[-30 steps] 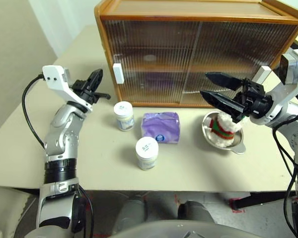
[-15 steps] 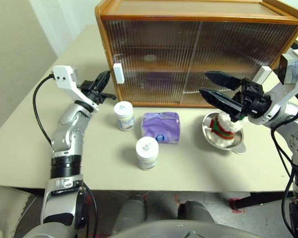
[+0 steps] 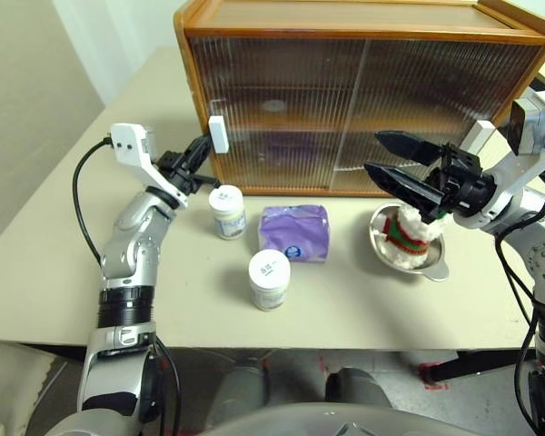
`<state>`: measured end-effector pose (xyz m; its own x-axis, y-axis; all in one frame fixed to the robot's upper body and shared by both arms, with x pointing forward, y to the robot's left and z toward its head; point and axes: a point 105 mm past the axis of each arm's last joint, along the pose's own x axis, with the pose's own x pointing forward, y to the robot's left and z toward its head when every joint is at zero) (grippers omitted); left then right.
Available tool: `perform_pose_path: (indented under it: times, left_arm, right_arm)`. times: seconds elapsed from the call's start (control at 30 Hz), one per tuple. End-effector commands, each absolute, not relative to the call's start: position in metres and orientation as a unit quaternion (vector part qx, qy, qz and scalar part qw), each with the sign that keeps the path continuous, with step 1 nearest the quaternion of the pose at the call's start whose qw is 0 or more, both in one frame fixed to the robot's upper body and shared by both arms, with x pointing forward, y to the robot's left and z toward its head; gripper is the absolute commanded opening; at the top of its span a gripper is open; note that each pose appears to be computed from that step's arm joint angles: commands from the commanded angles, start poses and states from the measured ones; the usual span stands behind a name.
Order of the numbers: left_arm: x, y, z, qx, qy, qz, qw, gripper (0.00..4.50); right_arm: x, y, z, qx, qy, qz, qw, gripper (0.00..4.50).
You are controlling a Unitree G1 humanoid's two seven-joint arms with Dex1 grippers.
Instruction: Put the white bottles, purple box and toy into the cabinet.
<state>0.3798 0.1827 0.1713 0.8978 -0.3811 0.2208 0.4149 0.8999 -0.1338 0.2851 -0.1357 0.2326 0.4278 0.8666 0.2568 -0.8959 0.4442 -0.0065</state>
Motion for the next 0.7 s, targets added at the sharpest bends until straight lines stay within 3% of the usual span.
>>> perform_pose_path:
  times: [0.03, 0.7]
  left_arm:
    - [0.382, 0.173, 0.168, -0.084, -0.087, -0.221, 0.968, 0.03]
    - [0.389, 0.146, 0.170, -0.080, -0.074, -0.288, 0.951, 0.03]
  right_arm:
    - [0.283, -0.134, 0.234, 0.059, -0.110, 0.527, 0.840, 4.50]
    - [0.281, -0.135, 0.234, 0.060, -0.113, 0.522, 0.844, 4.50]
